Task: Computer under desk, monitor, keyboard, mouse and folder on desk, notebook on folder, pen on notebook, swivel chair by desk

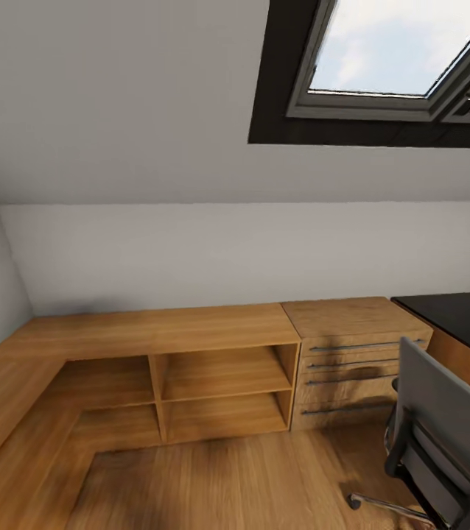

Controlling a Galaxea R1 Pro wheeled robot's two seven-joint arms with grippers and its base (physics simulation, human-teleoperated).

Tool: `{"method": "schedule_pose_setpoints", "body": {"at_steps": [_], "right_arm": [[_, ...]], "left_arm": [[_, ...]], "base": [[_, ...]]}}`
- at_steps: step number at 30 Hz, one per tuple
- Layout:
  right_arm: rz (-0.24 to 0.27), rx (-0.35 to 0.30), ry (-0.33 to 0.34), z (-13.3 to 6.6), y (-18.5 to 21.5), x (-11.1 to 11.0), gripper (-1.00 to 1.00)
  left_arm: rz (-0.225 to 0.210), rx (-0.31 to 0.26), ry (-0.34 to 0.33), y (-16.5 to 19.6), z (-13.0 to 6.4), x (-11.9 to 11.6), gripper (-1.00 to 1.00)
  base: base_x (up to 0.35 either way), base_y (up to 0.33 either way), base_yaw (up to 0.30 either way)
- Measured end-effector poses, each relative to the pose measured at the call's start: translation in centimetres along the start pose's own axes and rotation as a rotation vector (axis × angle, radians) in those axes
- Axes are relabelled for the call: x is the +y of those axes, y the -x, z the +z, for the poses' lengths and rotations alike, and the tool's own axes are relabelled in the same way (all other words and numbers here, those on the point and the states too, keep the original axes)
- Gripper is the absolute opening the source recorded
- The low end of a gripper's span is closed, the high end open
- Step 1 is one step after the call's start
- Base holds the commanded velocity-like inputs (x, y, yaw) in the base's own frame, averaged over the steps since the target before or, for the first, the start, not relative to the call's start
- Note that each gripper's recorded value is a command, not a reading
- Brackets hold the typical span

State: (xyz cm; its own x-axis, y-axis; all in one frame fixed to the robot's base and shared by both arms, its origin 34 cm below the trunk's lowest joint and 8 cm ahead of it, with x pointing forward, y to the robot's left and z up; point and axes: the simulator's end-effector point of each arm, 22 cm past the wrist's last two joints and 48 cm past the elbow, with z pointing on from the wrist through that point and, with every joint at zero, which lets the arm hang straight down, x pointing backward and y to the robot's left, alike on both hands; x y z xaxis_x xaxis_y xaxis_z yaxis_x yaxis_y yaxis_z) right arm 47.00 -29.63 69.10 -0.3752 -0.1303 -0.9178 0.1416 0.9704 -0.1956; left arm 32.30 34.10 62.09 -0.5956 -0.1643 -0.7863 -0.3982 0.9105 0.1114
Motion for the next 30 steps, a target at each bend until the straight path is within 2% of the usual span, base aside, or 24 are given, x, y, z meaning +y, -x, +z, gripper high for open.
{"method": "schedule_pose_setpoints", "body": {"at_steps": [12, 30], "right_arm": [[-0.016, 0.057, -0.003, -0.1, -1.5, -0.1, 1.00], [-0.017, 0.063, -0.003, -0.2, -1.6, 0.0, 1.00]], "left_arm": [[0.005, 0.012, 0.002, -0.4, -0.1, 0.1, 1.00], [0.006, 0.015, 0.003, -0.5, -0.2, 0.2, 1.00]], "base": [[0.000, 0.000, -0.214], [0.000, 0.000, -0.275]]}}
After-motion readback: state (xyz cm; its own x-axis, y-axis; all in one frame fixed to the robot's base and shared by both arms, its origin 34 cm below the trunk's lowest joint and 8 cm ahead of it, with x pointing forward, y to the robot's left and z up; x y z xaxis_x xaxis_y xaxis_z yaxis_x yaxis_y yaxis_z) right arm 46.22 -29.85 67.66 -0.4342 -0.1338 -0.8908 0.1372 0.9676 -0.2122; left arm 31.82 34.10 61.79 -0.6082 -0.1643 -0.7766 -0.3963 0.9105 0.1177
